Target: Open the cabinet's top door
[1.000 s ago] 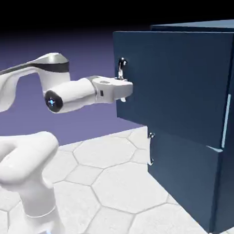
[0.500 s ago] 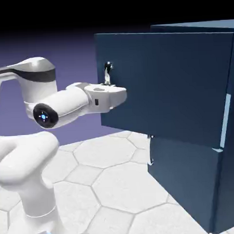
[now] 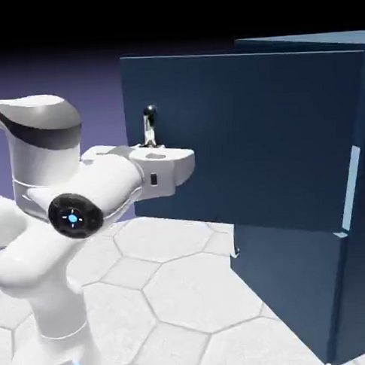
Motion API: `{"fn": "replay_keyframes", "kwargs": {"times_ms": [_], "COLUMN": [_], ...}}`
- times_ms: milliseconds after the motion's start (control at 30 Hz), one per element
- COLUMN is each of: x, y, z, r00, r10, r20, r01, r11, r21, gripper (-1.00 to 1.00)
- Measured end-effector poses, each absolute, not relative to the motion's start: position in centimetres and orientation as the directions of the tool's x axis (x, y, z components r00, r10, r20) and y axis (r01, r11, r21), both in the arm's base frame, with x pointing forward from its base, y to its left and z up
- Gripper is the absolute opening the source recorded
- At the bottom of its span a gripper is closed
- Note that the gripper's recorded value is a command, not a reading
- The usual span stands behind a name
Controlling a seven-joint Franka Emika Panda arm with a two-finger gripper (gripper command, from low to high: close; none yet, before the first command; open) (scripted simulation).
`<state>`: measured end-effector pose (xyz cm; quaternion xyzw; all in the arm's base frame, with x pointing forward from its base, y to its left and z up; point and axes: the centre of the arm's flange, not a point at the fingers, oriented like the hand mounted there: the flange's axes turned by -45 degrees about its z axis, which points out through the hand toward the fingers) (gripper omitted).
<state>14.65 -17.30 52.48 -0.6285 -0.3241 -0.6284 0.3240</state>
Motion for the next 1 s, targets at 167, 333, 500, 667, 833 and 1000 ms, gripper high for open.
{"fn": "replay_keyframes", "kwargs": {"times_ms": [167, 333, 500, 667, 833, 1000], "x": [13.8, 13.5, 13.8, 14.2, 14.8, 15.5], "y": [-22.4, -27.1, -31.0, -34.0, -36.5, -39.0], "z": [52.5, 52.5, 52.5, 52.5, 52.5, 52.5], "r00": [0.000, 0.000, 0.000, 0.000, 0.000, 0.000], "r10": [0.000, 0.000, 0.000, 0.000, 0.000, 0.000], "r20": [1.000, 1.000, 1.000, 1.000, 1.000, 1.000], "r01": [0.883, 0.933, 0.964, 0.982, 0.992, 0.998], "r11": [-0.469, -0.359, -0.266, -0.191, -0.126, -0.059], "r21": [0.000, 0.000, 0.000, 0.000, 0.000, 0.000], "gripper": [-1.00, -1.00, -1.00, -1.00, -1.00, -1.00]}}
